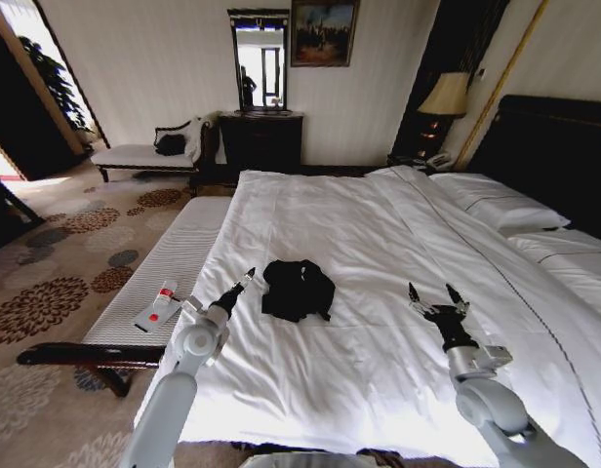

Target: Fold the clothes on the bed.

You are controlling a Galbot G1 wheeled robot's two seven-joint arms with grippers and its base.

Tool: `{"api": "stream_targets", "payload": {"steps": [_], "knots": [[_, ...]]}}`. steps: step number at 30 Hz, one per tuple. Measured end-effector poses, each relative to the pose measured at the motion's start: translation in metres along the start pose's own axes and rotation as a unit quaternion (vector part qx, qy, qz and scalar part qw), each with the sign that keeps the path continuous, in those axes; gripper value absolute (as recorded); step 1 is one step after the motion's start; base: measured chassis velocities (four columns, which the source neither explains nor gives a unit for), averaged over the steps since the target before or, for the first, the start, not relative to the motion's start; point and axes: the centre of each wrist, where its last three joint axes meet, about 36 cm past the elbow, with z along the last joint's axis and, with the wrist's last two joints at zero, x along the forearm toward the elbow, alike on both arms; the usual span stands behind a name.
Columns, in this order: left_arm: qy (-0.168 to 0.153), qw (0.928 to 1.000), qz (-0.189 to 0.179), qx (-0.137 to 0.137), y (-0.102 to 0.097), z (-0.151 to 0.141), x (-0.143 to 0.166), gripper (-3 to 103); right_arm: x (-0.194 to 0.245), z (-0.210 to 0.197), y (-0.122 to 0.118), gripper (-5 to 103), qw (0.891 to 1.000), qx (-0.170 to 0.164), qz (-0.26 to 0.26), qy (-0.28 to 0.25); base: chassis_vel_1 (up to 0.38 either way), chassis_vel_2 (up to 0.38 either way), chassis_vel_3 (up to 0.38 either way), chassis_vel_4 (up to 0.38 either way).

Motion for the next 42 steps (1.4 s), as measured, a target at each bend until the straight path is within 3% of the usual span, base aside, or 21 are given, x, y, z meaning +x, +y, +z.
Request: {"api": "stream_targets", "payload": {"steps": [4,11,19,28,42], "knots": [[0.034,0.9989,-0.003,0.033,-0.011,0.009,0.001,100,0.007,-0.012,-0.002,100,0.999,-0.016,0.027,-0.025,0.000,0.000,0.000,0.000],[0.040,0.9968,0.007,0.069,-0.013,-0.008,-0.008,100,-0.001,-0.024,0.011,100,0.999,-0.020,0.008,-0.038,0.000,0.000,0.000,0.000],[0.060,0.9920,0.000,0.111,-0.014,0.004,-0.063,100,-0.002,-0.025,-0.001,100,0.999,-0.006,0.019,-0.035,0.000,0.000,0.000,0.000],[0.071,0.9908,-0.003,0.115,-0.022,0.020,-0.085,100,-0.002,-0.026,-0.005,100,0.999,-0.002,0.025,-0.033,0.000,0.000,0.000,0.000],[0.069,0.9903,-0.028,0.117,0.001,0.029,-0.069,100,0.000,-0.027,-0.006,100,0.999,0.003,0.029,-0.034,0.000,0.000,0.000,0.000]]}}
